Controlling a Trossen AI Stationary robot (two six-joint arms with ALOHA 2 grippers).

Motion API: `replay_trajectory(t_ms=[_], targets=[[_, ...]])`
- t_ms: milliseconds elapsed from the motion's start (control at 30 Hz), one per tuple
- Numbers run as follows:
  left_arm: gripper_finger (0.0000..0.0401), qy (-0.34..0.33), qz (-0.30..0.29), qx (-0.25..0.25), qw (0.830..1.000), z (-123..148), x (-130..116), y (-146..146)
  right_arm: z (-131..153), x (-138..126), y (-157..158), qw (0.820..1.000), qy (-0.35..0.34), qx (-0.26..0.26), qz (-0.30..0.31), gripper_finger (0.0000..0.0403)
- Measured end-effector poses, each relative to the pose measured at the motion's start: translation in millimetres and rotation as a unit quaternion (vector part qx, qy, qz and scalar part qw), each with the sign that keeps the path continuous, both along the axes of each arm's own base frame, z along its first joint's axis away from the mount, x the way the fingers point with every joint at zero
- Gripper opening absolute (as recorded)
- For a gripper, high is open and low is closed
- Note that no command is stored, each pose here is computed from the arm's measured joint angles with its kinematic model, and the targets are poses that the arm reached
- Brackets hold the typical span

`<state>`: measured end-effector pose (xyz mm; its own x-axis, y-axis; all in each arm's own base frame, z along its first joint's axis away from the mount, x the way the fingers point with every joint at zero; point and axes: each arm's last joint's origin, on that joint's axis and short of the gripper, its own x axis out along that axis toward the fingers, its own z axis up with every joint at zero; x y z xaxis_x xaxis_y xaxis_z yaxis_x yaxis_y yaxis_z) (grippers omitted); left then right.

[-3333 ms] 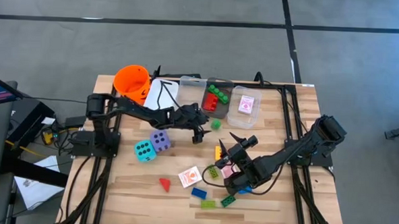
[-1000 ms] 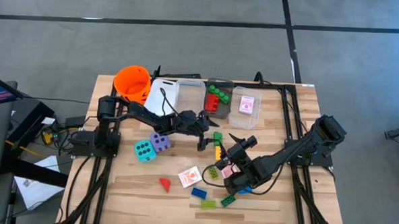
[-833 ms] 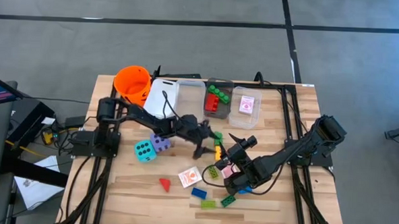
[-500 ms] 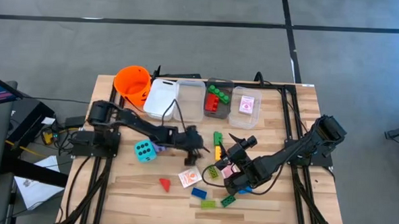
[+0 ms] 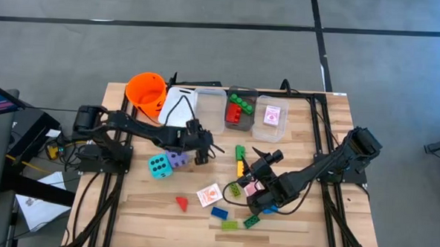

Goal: Pick & Place Toys
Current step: Adjust the left transparent bin

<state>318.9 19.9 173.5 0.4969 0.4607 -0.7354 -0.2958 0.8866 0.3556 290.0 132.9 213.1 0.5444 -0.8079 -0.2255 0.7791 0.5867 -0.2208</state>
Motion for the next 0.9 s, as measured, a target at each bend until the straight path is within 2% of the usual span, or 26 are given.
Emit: replay_trajectory(t_ms=[100, 233, 367, 667, 833, 900], targets=[[0.0301, -0.006, 0.017, 0.005, 1.0, -6, 1, 10, 0, 0, -1, 1.0, 0.002, -0.001, -0.002, 0.0232], [0.0301, -0.013, 0.065, 0.064, 0.996, -10, -3, 24, 0, 0, -1, 1.0, 0.003, -0.002, -0.002, 0.0232], [0.0301, -0.007, 0.086, 0.103, 0.991, -13, -7, 32, 0, 0, -1, 1.0, 0.004, -0.002, -0.002, 0.0232], [0.0301, -0.021, 0.073, 0.132, 0.988, -8, -2, 36, 0, 0, -2, 1.0, 0.004, -0.002, -0.002, 0.0232], [0.0301, -0.06, 0.058, 0.142, 0.986, -1, 5, 35, 0, 0, -2, 1.0, 0.004, -0.002, -0.002, 0.0232], [0.0301, -0.082, 0.038, 0.126, 0.988, 1, 9, 34, 0, 0, -2, 1.0, 0.004, -0.002, -0.002, 0.0232]])
